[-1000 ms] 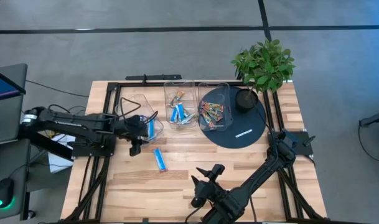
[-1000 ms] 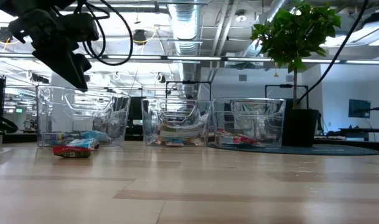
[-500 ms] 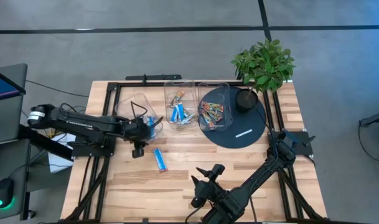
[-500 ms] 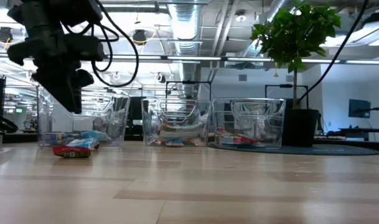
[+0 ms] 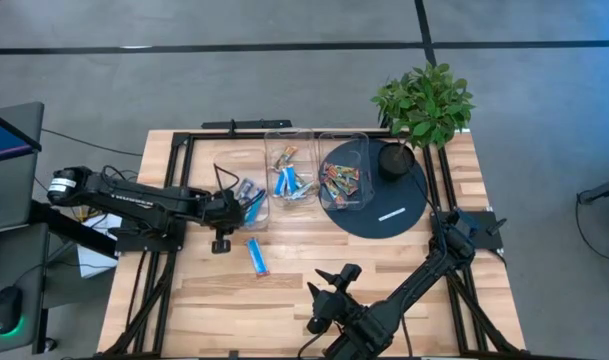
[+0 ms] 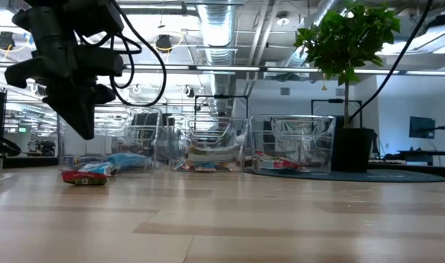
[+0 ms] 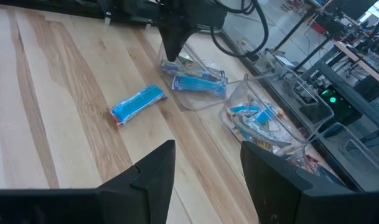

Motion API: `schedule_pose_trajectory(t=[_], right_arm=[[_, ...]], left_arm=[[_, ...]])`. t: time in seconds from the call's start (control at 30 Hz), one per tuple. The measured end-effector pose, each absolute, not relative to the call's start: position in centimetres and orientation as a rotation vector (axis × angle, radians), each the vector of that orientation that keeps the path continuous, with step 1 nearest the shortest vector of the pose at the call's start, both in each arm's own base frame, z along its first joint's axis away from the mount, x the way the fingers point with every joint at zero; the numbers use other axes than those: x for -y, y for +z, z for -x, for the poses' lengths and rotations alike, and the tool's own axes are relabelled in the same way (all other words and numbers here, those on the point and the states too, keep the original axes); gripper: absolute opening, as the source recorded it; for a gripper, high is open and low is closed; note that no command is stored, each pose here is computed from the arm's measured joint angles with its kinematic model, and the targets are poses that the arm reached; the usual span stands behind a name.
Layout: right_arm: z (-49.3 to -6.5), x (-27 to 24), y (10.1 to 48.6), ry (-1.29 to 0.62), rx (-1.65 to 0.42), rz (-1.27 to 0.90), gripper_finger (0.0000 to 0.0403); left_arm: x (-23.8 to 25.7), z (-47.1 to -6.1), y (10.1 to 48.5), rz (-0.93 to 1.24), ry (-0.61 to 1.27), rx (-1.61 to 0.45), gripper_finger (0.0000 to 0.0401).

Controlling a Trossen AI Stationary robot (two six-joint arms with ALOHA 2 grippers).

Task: Pick and place Granola Bars by type
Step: Adjust the left transparent bin on the table

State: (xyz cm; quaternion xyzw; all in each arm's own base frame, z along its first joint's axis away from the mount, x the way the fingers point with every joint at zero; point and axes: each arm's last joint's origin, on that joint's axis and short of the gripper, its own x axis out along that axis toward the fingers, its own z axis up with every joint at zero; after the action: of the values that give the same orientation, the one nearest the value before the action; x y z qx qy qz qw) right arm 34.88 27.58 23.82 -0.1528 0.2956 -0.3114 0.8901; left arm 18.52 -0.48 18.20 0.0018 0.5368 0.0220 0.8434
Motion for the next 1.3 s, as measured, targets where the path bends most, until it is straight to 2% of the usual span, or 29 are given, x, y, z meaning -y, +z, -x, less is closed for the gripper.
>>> schedule_pose_trajectory(t=[0.3,0.73,0.87,1.03,1.3], right_arm=[[-34.9,-27.6,23.8,-0.647,-0.614,0.317,0.0177],[-34.9,-27.6,23.8,-0.646,-0.616,0.317,0.0177],[-34.9,-27.6,23.8,-0.646,-0.615,0.316,0.0177],[-34.9,-27.6,23.8,-0.646,-0.615,0.316,0.0177],[-34.8,-27.6,23.8,-0.645,-0.615,0.315,0.0177]], left_arm=[[0.1,-18.5,18.2,-0.077,0.151,-1.126,0.0024],[-1.6,-18.4,18.4,-0.096,0.333,-1.128,0.0021],[-1.7,-18.4,18.4,-0.085,0.334,-1.128,0.0021],[-1.6,-18.6,18.5,-0.095,0.242,-1.124,0.0014],[-1.9,-18.6,18.5,-0.124,0.238,-1.129,0.0009]])
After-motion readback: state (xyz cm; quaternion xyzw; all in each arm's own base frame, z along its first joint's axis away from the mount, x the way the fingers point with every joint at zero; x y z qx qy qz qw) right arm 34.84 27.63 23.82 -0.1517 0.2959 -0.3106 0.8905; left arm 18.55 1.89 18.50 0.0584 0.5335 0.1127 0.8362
